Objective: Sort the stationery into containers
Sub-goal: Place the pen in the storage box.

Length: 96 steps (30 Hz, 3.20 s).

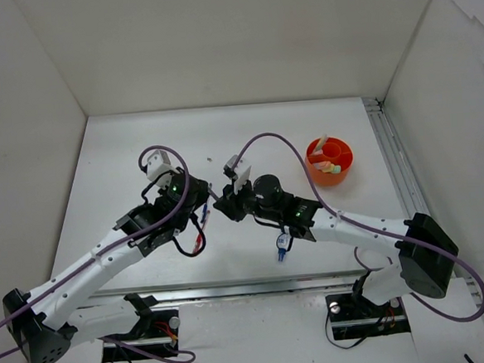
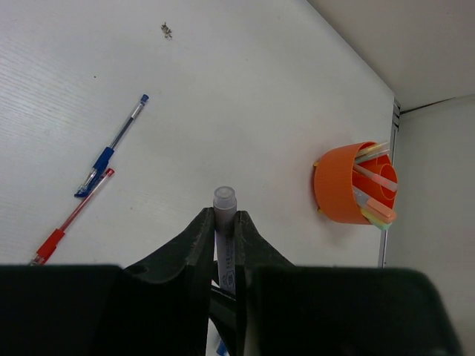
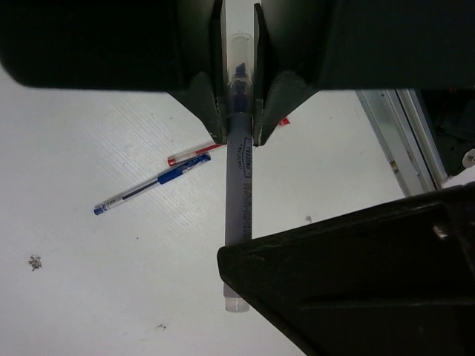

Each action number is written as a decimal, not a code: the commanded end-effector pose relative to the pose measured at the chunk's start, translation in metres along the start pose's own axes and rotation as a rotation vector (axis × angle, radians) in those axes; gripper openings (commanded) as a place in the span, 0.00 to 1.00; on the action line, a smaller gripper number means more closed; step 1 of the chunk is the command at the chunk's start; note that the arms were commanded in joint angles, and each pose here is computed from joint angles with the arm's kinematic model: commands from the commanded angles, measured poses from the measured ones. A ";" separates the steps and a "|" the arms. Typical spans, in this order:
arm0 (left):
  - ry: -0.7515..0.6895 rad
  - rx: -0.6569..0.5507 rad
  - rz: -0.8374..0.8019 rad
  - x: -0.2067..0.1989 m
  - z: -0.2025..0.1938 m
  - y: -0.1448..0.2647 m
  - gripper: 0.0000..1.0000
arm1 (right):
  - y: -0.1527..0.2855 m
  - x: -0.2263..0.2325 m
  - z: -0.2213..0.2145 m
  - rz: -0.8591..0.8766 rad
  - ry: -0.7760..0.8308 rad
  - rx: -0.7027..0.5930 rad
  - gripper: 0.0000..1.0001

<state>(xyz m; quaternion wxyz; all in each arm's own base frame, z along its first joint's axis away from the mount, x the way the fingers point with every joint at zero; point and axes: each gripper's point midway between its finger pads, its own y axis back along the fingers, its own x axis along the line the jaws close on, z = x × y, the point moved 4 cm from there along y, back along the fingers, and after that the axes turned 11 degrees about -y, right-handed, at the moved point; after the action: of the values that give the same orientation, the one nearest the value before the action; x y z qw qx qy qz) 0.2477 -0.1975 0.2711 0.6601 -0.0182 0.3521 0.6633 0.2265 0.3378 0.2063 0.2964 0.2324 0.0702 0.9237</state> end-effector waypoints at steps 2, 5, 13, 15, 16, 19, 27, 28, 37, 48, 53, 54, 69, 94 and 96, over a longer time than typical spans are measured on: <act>0.084 -0.044 -0.056 -0.012 0.010 0.010 0.00 | 0.004 0.018 0.045 0.058 0.022 -0.150 0.00; 0.093 -0.052 -0.052 -0.005 0.008 0.012 0.00 | 0.015 0.018 0.047 0.042 0.025 -0.145 0.00; 0.031 -0.048 -0.031 0.000 0.005 0.009 0.79 | 0.061 -0.018 0.049 -0.264 0.169 0.038 0.00; 0.010 -0.051 -0.022 0.003 0.006 0.010 0.99 | 0.076 -0.036 0.055 -0.329 0.196 0.066 0.00; 0.000 -0.057 -0.014 0.005 0.006 0.010 1.00 | 0.086 -0.049 0.047 -0.355 0.218 0.146 0.00; -0.029 -0.080 0.020 0.014 0.011 0.014 1.00 | 0.113 -0.081 0.051 -0.436 0.237 0.255 0.00; -0.065 -0.085 0.104 0.040 0.017 0.011 1.00 | 0.167 -0.153 0.078 -0.699 0.226 0.511 0.00; -0.087 -0.083 0.117 0.043 0.017 0.008 1.00 | 0.175 -0.155 0.077 -0.696 0.259 0.580 0.00; -0.112 -0.048 0.143 0.063 0.019 -0.019 1.00 | 0.205 -0.197 0.094 -0.664 0.359 1.033 0.00; -0.154 0.030 0.160 0.078 0.016 -0.050 1.00 | 0.176 -0.244 0.107 -0.636 0.388 1.273 0.00; -0.164 0.049 0.162 0.080 0.015 -0.060 1.00 | 0.175 -0.264 0.115 -0.748 0.426 1.341 0.00; -0.167 0.058 0.176 0.084 0.014 -0.065 1.00 | 0.173 -0.267 0.115 -0.755 0.437 1.353 0.00; -0.181 0.110 0.181 0.091 0.010 -0.085 1.00 | 0.158 -0.308 0.101 -0.759 0.542 1.546 0.00; -0.172 0.131 0.197 0.097 0.009 -0.094 1.00 | 0.137 -0.314 0.094 -0.740 0.612 1.568 0.48; -0.172 0.132 0.190 0.096 0.009 -0.094 1.00 | 0.137 -0.311 0.099 -0.754 0.627 1.547 0.49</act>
<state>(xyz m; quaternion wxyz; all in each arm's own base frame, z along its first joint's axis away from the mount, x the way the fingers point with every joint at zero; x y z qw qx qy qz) 0.3082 -0.1176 0.1561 0.5987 0.1623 0.3583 0.6977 0.4408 0.0512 0.1802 0.3211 0.0793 0.7977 0.5043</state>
